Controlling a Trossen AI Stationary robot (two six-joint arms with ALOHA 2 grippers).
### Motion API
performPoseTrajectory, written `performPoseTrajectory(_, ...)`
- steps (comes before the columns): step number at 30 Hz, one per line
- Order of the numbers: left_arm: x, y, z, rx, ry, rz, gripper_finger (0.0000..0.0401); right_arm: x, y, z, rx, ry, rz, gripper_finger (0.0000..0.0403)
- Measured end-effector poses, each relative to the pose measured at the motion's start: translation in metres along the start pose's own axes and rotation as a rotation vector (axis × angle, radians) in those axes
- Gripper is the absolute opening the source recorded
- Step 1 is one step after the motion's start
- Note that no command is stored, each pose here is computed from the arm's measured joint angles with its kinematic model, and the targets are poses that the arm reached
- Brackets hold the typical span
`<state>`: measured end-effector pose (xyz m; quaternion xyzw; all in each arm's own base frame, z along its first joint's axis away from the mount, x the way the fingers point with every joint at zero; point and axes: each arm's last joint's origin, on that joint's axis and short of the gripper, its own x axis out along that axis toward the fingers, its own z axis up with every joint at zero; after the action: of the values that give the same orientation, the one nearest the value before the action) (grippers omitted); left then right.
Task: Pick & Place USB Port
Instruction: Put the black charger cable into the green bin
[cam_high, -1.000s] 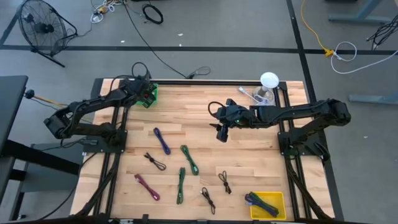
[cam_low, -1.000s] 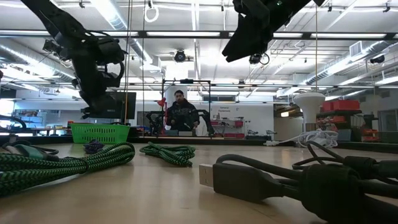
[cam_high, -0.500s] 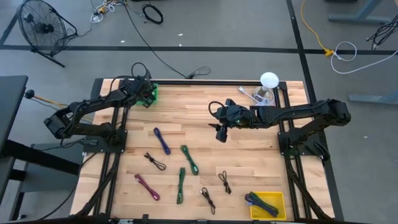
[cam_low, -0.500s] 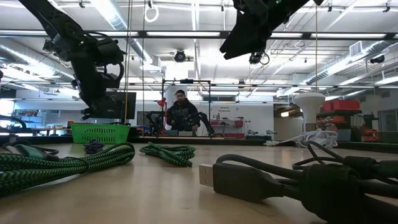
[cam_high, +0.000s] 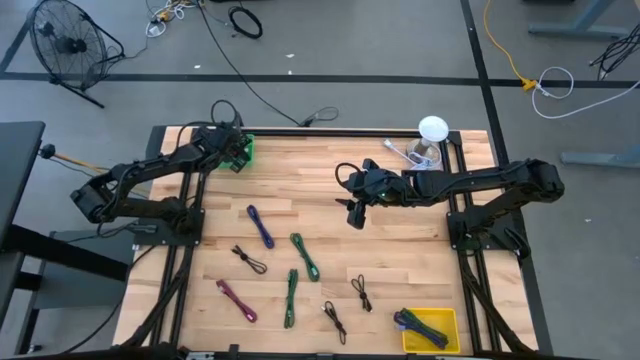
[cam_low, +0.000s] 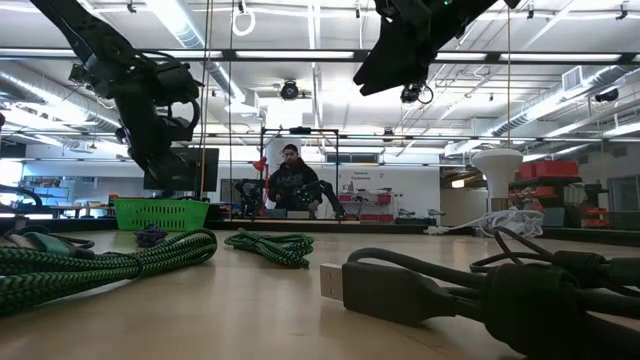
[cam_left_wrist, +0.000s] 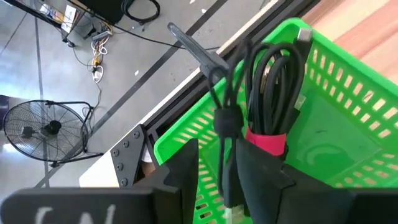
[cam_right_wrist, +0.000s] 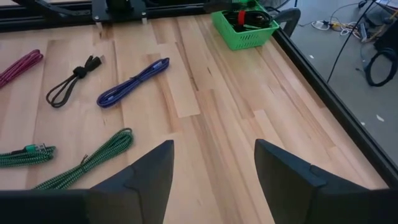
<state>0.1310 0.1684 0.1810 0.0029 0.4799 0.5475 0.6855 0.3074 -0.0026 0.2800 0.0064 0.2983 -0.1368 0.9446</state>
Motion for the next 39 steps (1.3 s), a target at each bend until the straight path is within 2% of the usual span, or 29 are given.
performPoseTrajectory(7, 0.0, 0.001, 0.008, -0.09, -0.07, 0.003, 0.0123, 0.0, 0.0, 0.0, 0.001, 0.0, 0.0, 0.0224)
performPoseTrajectory(11, -0.001, -0.001, 0.008, -0.098, -0.079, -0.064, 0.0122, 0.0, 0.0, 0.0, 0.0, 0.0, 0.0, 0.0224)
performPoseTrajectory(15, -0.003, -0.009, 0.005, -0.072, -0.072, -0.253, 0.0122, 0.0, 0.0, 0.0, 0.0, 0.0, 0.0, 0.0224)
performPoseTrajectory(20, -0.017, -0.022, 0.007, -0.116, -0.007, -0.589, 0.0122, 0.0, 0.0, 0.0, 0.001, 0.0, 0.0, 0.0224)
performPoseTrajectory(22, -0.025, -0.027, 0.008, -0.1, 0.033, -0.69, 0.0122, 0.0, 0.0, 0.0, 0.001, -0.003, 0.0, 0.0224)
performPoseTrajectory(25, -0.038, -0.035, 0.007, -0.038, 0.091, -0.762, 0.0122, 0.0, 0.0, 0.001, 0.004, -0.014, 0.002, 0.0224)
performPoseTrajectory(29, -0.056, -0.051, 0.001, 0.121, 0.117, -0.821, 0.0122, 0.0, 0.0, 0.003, 0.014, -0.026, 0.003, 0.0224)
performPoseTrajectory(39, -0.116, -0.103, -0.022, 0.425, 0.058, -1.004, 0.0122, 0.0, 0.001, 0.005, 0.029, -0.046, 0.006, 0.0224)
